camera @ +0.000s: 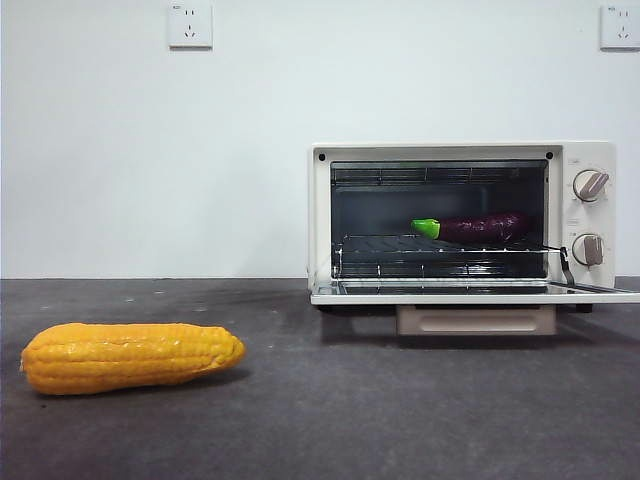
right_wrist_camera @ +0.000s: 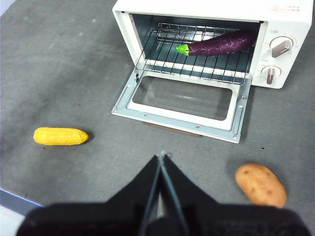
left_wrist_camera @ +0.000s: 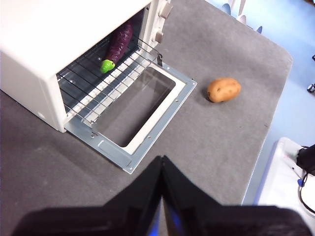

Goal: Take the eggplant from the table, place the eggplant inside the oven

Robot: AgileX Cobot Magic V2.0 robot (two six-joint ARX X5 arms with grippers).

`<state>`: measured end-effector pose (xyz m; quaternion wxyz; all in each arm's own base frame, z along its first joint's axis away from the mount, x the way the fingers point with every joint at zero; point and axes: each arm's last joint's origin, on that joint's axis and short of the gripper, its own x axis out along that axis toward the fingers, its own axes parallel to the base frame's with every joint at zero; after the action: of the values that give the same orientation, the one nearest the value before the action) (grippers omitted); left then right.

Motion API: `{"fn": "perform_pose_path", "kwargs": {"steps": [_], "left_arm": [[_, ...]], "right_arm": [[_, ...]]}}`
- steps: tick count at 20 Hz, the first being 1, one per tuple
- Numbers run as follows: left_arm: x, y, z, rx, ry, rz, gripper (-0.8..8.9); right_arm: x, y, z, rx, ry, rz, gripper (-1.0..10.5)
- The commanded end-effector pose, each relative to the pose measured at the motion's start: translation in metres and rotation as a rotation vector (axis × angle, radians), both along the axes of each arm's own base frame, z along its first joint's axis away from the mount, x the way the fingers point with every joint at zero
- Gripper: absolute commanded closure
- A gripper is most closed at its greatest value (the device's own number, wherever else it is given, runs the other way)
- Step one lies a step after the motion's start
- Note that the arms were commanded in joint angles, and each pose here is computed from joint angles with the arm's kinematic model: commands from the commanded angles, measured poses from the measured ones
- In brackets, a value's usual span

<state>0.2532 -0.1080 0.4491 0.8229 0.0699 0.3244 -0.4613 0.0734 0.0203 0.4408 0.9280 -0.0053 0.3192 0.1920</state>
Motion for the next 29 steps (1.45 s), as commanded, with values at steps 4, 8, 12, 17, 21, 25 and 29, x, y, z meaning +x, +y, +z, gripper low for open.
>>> {"fn": "perform_pose_path", "kwargs": {"steps": [4, 8, 12, 17, 21, 25, 29], "left_arm": [[0.009, -0.004, -0.005, 0.0, -0.014, -0.012, 8.19], [0.026, -0.01, -0.018, 0.011, 0.017, -0.012, 8.19], [0.063, -0.024, -0.057, 0.045, 0.136, -0.018, 8.19], [0.112, -0.041, -0.121, 0.049, 0.297, -0.047, 8.2], [0.139, -0.045, -0.169, 0.031, 0.408, -0.062, 8.19], [0.149, -0.035, -0.204, 0.03, 0.446, -0.026, 8.19], [0.144, -0.019, -0.256, -0.051, 0.547, 0.017, 8.19]], "right_arm": [[-0.002, 0.0, -0.001, -0.011, 0.012, 0.009, 9.6], [-0.002, 0.0, -0.001, -0.007, 0.013, 0.016, 9.6], [-0.003, 0.0, -0.002, -0.011, 0.019, 0.017, 9.6], [-0.005, -0.001, -0.003, -0.017, 0.038, 0.019, 9.6], [-0.006, -0.001, -0.003, -0.017, 0.035, 0.019, 9.6], [-0.006, -0.001, -0.003, -0.017, 0.035, 0.019, 9.6], [-0.006, -0.001, -0.003, -0.017, 0.035, 0.019, 9.6]]}}
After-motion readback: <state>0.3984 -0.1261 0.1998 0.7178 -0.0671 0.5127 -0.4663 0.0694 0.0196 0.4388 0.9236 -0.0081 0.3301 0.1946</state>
